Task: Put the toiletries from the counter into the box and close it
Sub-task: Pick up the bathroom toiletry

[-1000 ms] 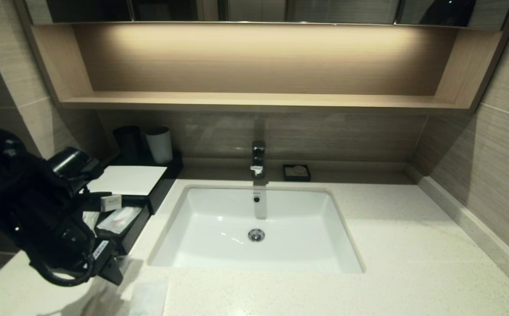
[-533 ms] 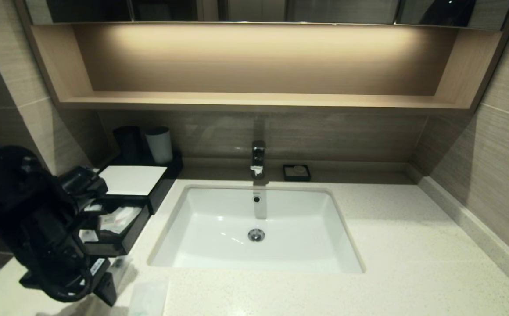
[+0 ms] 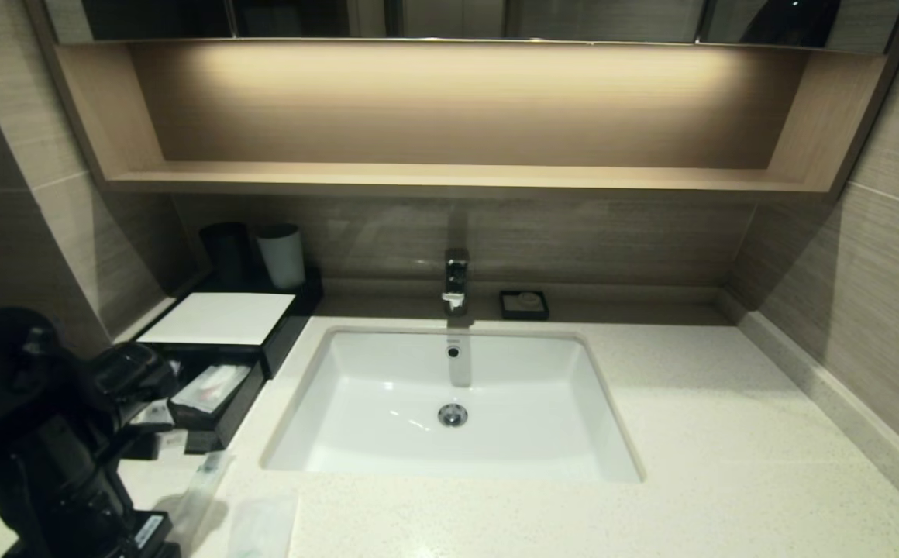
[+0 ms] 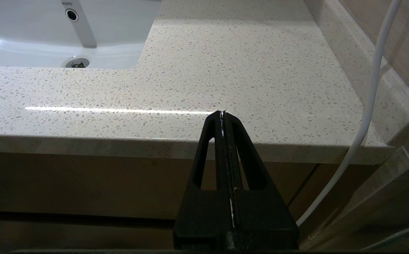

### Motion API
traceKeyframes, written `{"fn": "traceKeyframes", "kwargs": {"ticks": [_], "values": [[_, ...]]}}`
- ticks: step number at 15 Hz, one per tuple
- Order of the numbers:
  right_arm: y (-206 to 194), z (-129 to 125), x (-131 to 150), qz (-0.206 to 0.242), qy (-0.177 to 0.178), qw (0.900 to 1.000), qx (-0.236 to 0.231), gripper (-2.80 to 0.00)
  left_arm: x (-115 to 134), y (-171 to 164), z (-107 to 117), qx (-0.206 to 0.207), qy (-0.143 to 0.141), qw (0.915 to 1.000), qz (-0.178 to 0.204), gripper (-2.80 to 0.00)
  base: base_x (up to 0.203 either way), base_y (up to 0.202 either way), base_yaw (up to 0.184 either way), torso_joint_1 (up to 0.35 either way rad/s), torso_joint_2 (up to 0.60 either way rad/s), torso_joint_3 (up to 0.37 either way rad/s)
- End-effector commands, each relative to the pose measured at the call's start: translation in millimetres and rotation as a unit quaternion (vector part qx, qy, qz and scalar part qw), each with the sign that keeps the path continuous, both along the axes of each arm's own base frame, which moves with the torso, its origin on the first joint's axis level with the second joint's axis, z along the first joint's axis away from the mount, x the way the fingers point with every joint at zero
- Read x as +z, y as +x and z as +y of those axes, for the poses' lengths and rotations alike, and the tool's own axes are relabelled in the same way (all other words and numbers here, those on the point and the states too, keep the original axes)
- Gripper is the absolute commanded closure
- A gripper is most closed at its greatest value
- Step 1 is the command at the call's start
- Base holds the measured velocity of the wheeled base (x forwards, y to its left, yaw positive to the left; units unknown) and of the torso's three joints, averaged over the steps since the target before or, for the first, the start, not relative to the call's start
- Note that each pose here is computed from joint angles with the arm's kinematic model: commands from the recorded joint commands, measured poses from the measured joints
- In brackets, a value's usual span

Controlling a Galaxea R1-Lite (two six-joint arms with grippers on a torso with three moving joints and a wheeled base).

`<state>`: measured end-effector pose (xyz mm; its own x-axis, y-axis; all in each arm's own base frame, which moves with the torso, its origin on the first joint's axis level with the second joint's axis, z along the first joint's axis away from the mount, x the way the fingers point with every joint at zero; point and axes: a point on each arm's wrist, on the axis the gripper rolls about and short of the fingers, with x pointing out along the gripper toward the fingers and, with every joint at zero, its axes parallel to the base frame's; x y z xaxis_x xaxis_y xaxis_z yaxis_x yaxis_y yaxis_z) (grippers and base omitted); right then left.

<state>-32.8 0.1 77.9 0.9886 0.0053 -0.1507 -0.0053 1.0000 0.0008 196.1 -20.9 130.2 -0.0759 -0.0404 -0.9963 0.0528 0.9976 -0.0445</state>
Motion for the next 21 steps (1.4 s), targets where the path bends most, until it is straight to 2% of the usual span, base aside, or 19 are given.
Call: {"fn": "traceKeyframes", "kwargs": {"ticks": [1, 3, 7, 12, 18, 20, 21], "values": [[0, 0, 0, 0.001, 0.000, 1.000, 0.000, 0.00, 0, -13, 2, 0.005, 0.000, 1.0000, -0.001, -2.80, 0.000, 0.000, 0.000, 0.000, 0.00, 0.000], [0, 0, 0, 0.001, 0.000, 1.000, 0.000, 0.00, -4, -11, 2, 0.005, -0.001, 0.9999, -0.015, -2.80, 0.000, 0.000, 0.000, 0.000, 0.00, 0.000], [0, 0, 0, 0.001, 0.000, 1.000, 0.000, 0.00, -34, 3, 2, 0.008, 0.001, 0.9996, -0.025, -2.80, 0.000, 0.000, 0.000, 0.000, 0.00, 0.000], [0, 0, 0, 0.001, 0.000, 1.000, 0.000, 0.00, -52, 20, 10, 0.032, -0.004, 0.9936, -0.108, -2.80, 0.000, 0.000, 0.000, 0.000, 0.00, 0.000], [0, 0, 0, 0.001, 0.000, 1.000, 0.000, 0.00, -39, 16, 11, 0.040, -0.008, 0.9894, -0.140, -2.80, 0.000, 0.000, 0.000, 0.000, 0.00, 0.000], [0, 0, 0, 0.001, 0.000, 1.000, 0.000, 0.00, -19, 7, 10, 0.038, -0.013, 0.9868, -0.157, -2.80, 0.000, 0.000, 0.000, 0.000, 0.00, 0.000], [0, 0, 0, 0.001, 0.000, 1.000, 0.000, 0.00, -12, -1, 9, 0.035, -0.014, 0.9901, -0.135, -2.80, 0.000, 0.000, 0.000, 0.000, 0.00, 0.000]]}}
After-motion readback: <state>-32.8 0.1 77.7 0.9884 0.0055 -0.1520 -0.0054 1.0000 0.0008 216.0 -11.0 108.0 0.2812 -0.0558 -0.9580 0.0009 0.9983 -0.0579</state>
